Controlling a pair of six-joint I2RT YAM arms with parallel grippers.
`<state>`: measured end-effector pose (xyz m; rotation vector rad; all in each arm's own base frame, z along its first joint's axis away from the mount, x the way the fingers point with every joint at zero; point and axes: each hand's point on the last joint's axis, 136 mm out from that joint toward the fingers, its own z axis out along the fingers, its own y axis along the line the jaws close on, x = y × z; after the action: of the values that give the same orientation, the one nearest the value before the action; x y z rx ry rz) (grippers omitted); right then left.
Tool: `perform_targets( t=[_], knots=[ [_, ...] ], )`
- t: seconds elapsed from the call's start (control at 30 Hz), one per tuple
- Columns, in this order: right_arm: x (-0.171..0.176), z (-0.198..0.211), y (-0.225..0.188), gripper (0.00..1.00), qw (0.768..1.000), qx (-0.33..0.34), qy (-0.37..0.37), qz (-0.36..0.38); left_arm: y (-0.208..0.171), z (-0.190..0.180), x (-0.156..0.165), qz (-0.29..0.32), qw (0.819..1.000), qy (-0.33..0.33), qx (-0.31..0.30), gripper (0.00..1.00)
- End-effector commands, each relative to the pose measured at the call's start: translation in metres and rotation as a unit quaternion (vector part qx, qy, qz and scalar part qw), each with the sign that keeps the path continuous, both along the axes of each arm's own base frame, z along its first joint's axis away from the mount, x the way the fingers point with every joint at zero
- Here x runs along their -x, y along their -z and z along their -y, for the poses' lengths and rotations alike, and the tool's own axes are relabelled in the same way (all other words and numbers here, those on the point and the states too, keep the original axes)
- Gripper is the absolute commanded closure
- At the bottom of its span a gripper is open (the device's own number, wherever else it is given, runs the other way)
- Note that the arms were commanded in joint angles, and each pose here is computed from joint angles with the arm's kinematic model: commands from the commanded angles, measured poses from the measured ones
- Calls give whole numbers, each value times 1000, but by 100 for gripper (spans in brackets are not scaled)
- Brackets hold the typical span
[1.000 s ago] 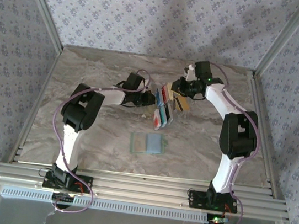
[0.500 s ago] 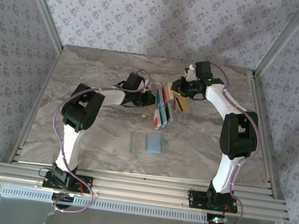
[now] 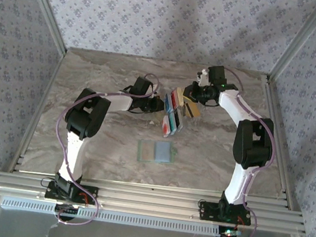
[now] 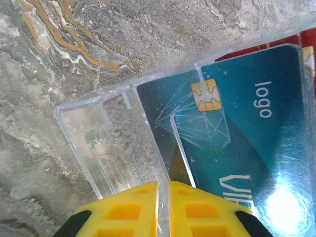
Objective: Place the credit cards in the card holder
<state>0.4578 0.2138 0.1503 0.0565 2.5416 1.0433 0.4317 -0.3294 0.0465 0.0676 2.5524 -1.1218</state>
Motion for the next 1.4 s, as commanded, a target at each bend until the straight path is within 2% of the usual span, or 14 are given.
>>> perform_targets(
  t=[0.0,0.13,0.23,0.57,1.03,1.37],
  knots=[
    [4,3,-13,95,1000,4,2,10,6,5,2,-4,1000,14,0,87],
    [2,8,-10,100,1000,25,11,10,5,5,2,-4,1000,14,0,87],
    [2,14,-5,100,998,60,20,11,4,5,1,-3,1000,14,0,87],
    [6,8,-17,100,998,64,12,25,5,6,2,-5,1000,15,0,86],
    [12,-8,-25,100,999,32,-16,21,2,7,2,-6,1000,18,4,86],
    [9,4,-22,100,995,89,17,33,1,8,2,-5,1000,19,6,86]
  ],
)
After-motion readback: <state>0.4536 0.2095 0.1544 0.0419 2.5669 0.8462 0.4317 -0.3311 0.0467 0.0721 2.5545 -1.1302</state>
